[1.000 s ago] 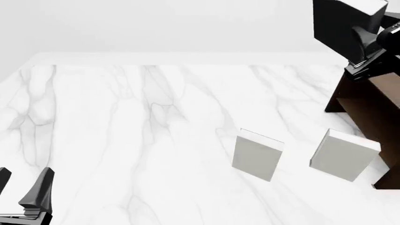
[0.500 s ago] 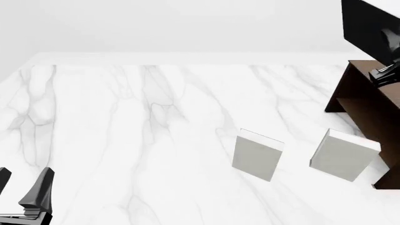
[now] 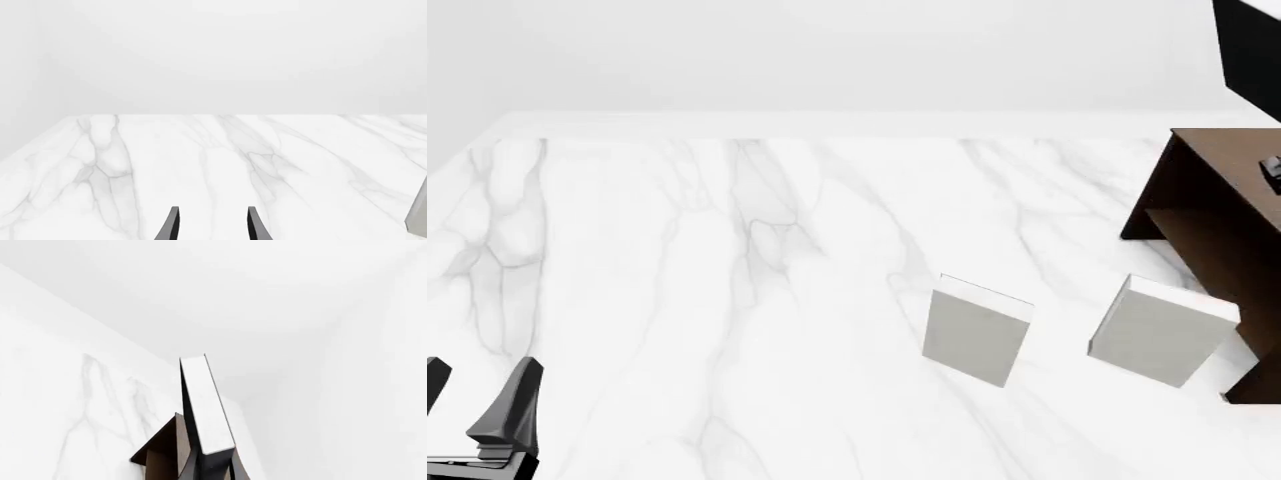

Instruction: Pick up the book on the left and place it on top of the shelf.

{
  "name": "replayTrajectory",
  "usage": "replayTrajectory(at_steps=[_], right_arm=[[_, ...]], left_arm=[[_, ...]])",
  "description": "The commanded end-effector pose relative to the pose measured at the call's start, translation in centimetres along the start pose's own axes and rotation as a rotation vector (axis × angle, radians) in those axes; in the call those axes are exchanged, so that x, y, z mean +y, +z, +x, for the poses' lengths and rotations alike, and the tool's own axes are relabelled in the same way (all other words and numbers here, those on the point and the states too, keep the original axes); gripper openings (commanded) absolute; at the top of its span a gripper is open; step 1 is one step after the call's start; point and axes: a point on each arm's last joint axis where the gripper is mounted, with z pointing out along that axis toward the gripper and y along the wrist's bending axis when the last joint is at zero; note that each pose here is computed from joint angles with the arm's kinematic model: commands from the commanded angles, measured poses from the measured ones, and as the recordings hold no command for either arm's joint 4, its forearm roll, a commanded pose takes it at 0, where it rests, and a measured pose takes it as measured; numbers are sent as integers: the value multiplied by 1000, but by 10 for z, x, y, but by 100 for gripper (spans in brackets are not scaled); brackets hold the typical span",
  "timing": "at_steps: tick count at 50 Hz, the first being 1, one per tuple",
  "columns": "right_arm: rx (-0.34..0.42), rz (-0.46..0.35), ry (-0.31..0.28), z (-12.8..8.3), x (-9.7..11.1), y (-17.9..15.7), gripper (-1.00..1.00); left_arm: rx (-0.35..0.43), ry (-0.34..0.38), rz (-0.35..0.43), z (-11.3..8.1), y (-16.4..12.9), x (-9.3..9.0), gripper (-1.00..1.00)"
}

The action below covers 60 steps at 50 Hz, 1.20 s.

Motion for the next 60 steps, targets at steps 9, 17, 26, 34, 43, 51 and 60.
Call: replayTrajectory(at_steps=[9,17,26,34,43,51,60], right_arm=[[23,70,-35,3,-14,-3,-100],[42,88,-47,6,-17,-2,-100],[75,109,-62,15,-19,-1,-100],[100,125,-83,21,-21,3,-100],[127,146,-89,31,-22,7,-100],[144,150,-93,40,-20,15,-100],[165,163,-110,48,-22,22,-100]], left_arm=[[0,0,0,0,0,0,100],[0,0,0,0,0,0,100],[0,0,0,0,0,0,100],[0,0,0,0,0,0,100],[0,0,0,0,0,0,100],[0,0,0,0,0,0,100],[0,0,0,0,0,0,100]])
